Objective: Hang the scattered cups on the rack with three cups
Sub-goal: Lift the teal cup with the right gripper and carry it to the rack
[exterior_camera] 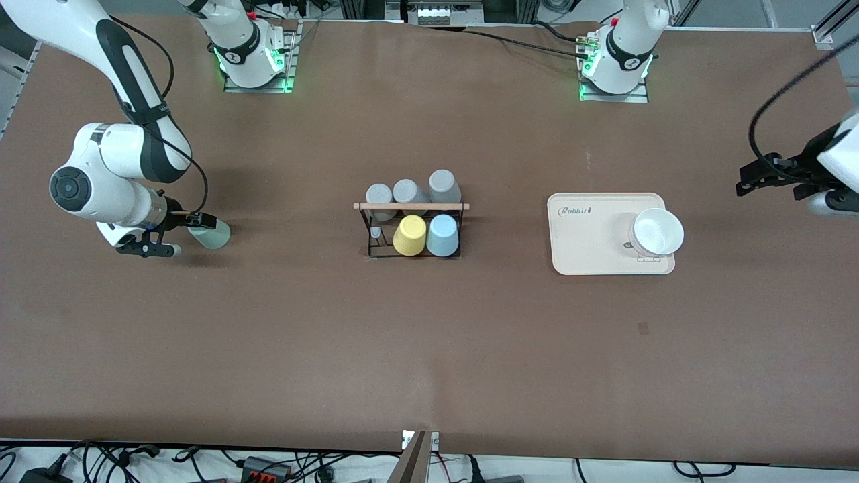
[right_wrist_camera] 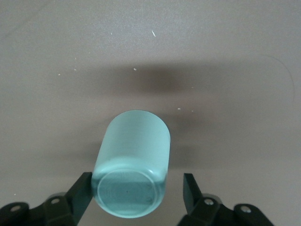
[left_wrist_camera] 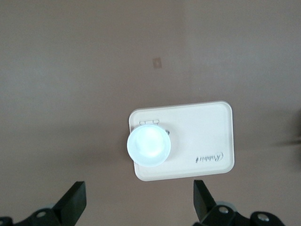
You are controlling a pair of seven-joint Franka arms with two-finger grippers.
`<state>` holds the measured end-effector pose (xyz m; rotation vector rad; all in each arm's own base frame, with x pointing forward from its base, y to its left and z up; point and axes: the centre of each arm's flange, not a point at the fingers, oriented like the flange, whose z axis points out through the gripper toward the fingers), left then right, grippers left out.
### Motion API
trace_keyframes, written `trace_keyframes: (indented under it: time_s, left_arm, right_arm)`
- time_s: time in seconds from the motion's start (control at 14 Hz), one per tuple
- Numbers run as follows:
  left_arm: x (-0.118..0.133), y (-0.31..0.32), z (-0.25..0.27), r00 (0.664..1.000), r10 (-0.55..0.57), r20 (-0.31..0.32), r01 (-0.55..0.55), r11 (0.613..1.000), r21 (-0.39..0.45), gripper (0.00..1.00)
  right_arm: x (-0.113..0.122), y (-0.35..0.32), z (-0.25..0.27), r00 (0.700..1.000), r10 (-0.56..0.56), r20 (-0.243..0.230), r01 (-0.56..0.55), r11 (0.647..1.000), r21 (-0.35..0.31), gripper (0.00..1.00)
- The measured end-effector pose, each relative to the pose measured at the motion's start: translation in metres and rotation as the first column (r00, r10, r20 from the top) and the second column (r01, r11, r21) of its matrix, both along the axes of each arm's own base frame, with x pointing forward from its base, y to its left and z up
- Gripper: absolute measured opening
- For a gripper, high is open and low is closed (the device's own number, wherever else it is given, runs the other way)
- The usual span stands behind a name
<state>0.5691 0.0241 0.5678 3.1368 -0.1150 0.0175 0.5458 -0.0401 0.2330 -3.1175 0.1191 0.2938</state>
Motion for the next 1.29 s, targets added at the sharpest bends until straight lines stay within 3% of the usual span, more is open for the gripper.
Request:
trace_keyframes:
  time_s: [0.07, 0.21, 0.29, 0.64, 1.0, 1.14, 1.29]
  left_arm:
    - [-0.006, -0.009, 0.0, 1.0, -0.009, 0.009, 0.009, 1.0, 0.004, 1.0]
    - [-0.018, -0.023, 0.003, 0.999, 0.054, 0.004, -0.054, 0.999, 0.007, 1.0]
    - [-0.022, -0.024, 0.003, 0.997, 0.082, -0.005, -0.081, 0.997, 0.007, 1.0]
    - [-0.025, -0.015, 0.003, 0.997, 0.081, -0.016, -0.081, 0.997, 0.008, 1.0]
    - [-0.025, -0.015, 0.004, 0.997, 0.081, -0.019, -0.081, 0.997, 0.006, 1.0]
    - [-0.028, -0.014, 0.014, 0.996, 0.084, -0.034, -0.083, 0.997, 0.004, 1.0]
    - [-0.031, -0.01, 0.037, 0.995, 0.091, -0.035, -0.09, 0.996, 0.003, 1.0]
  right_arm:
    - [0.0, 0.0, 0.0, 1.0, 0.0, 0.0, 0.0, 1.0, 0.0, 0.85]
    - [0.0, 0.0, 0.001, 1.0, -0.001, 0.003, 0.001, 1.0, 0.0, 0.65]
    - [0.001, 0.0, 0.003, 1.0, -0.001, 0.007, 0.001, 1.0, -0.001, 0.64]
    - [0.008, -0.001, 0.013, 1.0, -0.001, 0.021, 0.001, 1.0, -0.002, 0.64]
    - [0.043, 0.022, 0.098, 0.997, 0.04, -0.059, -0.04, 0.999, 0.003, 0.64]
    - [0.055, 0.052, 0.14, 0.996, 0.064, -0.06, -0.061, 0.997, 0.042, 0.64]
    - [0.064, 0.086, 0.171, 0.997, 0.069, -0.033, -0.064, 0.99, 0.128, 0.64]
